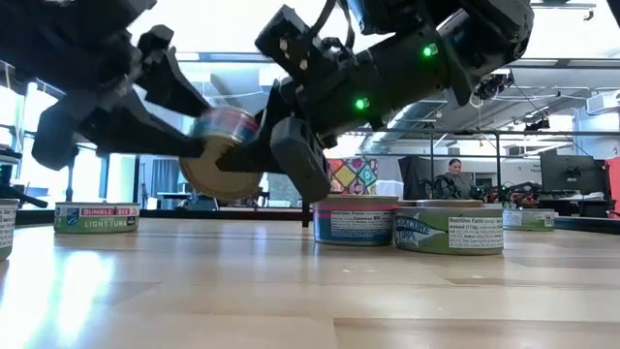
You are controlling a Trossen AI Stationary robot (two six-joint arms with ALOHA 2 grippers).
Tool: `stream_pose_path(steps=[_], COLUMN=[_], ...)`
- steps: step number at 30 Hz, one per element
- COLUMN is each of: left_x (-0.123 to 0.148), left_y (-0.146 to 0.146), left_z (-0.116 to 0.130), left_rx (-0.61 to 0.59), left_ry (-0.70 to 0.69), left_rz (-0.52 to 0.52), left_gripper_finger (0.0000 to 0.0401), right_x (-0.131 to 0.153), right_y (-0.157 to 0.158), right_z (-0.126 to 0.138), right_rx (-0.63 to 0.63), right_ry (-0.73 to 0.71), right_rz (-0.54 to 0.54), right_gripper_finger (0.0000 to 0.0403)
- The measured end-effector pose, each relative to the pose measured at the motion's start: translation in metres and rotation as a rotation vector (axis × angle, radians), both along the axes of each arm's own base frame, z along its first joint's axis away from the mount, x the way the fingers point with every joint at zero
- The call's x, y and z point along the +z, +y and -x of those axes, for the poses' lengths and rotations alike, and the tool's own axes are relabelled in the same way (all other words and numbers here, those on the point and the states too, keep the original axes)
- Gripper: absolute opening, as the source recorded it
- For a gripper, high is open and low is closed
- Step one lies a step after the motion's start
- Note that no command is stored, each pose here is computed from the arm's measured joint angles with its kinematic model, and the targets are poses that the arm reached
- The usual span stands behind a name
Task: Stack canned seafood by type on shelf
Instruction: Put the blue tuna can on the shelf
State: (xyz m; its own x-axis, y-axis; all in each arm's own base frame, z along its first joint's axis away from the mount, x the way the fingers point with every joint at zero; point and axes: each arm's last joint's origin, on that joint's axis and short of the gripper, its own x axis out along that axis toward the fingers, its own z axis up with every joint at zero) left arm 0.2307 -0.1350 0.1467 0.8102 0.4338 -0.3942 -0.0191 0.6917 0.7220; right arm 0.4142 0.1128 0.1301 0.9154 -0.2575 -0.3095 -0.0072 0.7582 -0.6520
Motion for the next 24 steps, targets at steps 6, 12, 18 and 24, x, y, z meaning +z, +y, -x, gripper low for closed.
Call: stream_pose_path(steps=[6,12,18,24], left_x=[-0.001,-0.001,-0.001,0.015], left_y=[0.003,0.003,0.002,-0.006], left_z=[-0.002,-0.002,-0.002,0.000], left_rx=[-0.012,-0.022,-0.026,-0.007], left_ry=[0.014,0.022,0.020,-0.012], left_rz=[0.037,0.039,0.046,0.012], left_gripper_finger=[0.0250,0.0182,0.0174,0.0174], right_x=[0.000,0.000,0.000,0.021], right_y=[0.000,0.001,0.002,0.011], right_z=[0.000,0.000,0.000,0.006], right_rx=[0.003,0.018,0.036,-0.080], right_ry=[-0.001,0.000,0.000,-0.080], right_rz=[0.000,-0.003,-0.012,0.007], right_gripper_finger=[0.0168,0.0168,0.0174,0.0284])
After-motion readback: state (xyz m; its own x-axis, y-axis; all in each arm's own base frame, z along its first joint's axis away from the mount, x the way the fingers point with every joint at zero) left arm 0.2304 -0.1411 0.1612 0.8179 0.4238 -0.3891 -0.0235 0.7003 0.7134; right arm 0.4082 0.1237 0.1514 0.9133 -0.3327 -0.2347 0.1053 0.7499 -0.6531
